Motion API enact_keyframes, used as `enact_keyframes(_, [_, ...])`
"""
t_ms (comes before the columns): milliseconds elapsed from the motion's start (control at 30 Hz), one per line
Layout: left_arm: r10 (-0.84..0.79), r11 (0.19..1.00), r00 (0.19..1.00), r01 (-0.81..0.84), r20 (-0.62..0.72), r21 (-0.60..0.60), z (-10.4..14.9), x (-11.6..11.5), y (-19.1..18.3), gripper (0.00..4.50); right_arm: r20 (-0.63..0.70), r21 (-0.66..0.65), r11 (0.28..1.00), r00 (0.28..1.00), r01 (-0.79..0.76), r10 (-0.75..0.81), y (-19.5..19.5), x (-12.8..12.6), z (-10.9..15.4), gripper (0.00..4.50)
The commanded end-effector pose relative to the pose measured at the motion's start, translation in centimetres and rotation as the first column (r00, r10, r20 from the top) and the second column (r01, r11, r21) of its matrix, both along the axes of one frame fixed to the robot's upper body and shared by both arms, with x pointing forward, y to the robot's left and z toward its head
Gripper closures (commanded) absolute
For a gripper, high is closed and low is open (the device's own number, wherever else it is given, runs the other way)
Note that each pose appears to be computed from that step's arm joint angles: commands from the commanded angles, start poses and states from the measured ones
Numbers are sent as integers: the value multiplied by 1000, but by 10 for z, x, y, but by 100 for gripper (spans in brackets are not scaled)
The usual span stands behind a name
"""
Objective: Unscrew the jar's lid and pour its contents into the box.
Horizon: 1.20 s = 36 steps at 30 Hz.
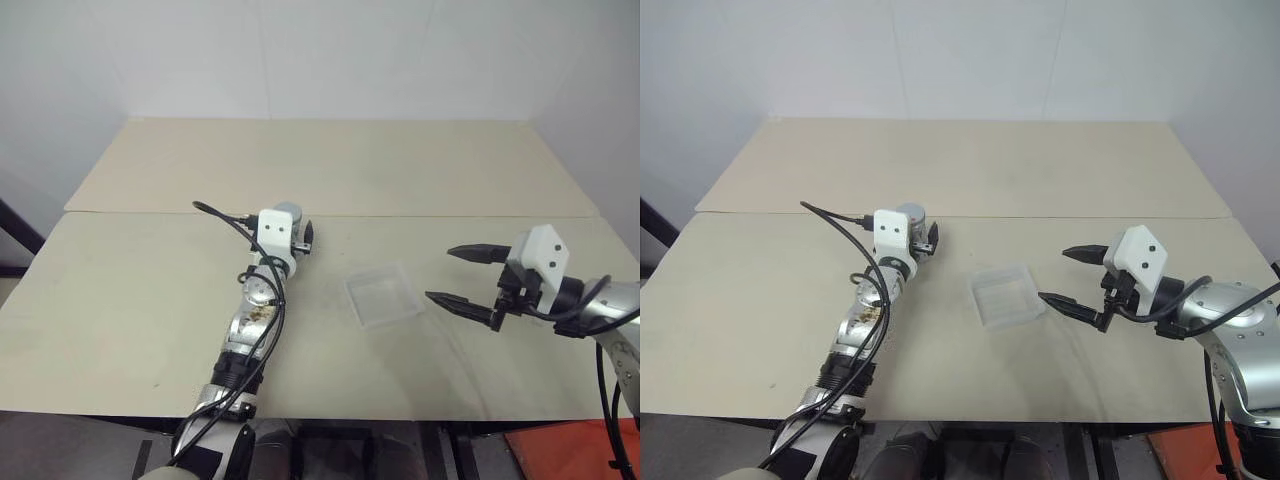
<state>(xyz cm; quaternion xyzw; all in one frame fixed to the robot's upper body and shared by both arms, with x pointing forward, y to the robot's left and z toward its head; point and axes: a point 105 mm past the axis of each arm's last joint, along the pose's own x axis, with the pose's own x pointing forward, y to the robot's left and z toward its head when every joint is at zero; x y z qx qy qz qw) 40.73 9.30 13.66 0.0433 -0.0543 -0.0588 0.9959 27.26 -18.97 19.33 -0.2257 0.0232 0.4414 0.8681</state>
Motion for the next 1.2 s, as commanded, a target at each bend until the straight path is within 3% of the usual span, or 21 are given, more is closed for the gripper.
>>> enact_keyframes(33, [-20,1000,998,20,59,-5,15,2,-5,63,64,-2,1000,998,-18,18,2,-6,15,0])
enact_keyframes(233, [-32,999,998,32,52,3,11,0,-9,249,71,2,1000,997,-14,14,2,-6,17,0])
enact_keyframes(433, [-81,997,994,81,73,7,23,2,-5,257,82,10,1000,997,-8,8,3,-6,18,0])
enact_keyframes(567, [-296,954,953,293,64,56,42,-7,5,257,96,92,995,995,-46,37,18,-4,29,0])
enact_keyframes(800, [-659,746,751,660,-43,91,64,-33,22,257,117,215,967,986,-138,114,55,11,47,0])
enact_keyframes(933, [-843,520,530,846,-87,113,76,-56,22,257,88,256,941,975,-222,206,88,18,57,0])
enact_keyframes(1000, [-889,427,441,896,-124,124,75,-64,20,257,79,267,925,963,-271,259,105,18,62,0])
enact_keyframes(1200, [-954,262,281,951,-108,165,79,-72,6,257,36,323,891,946,-317,324,140,27,81,0])
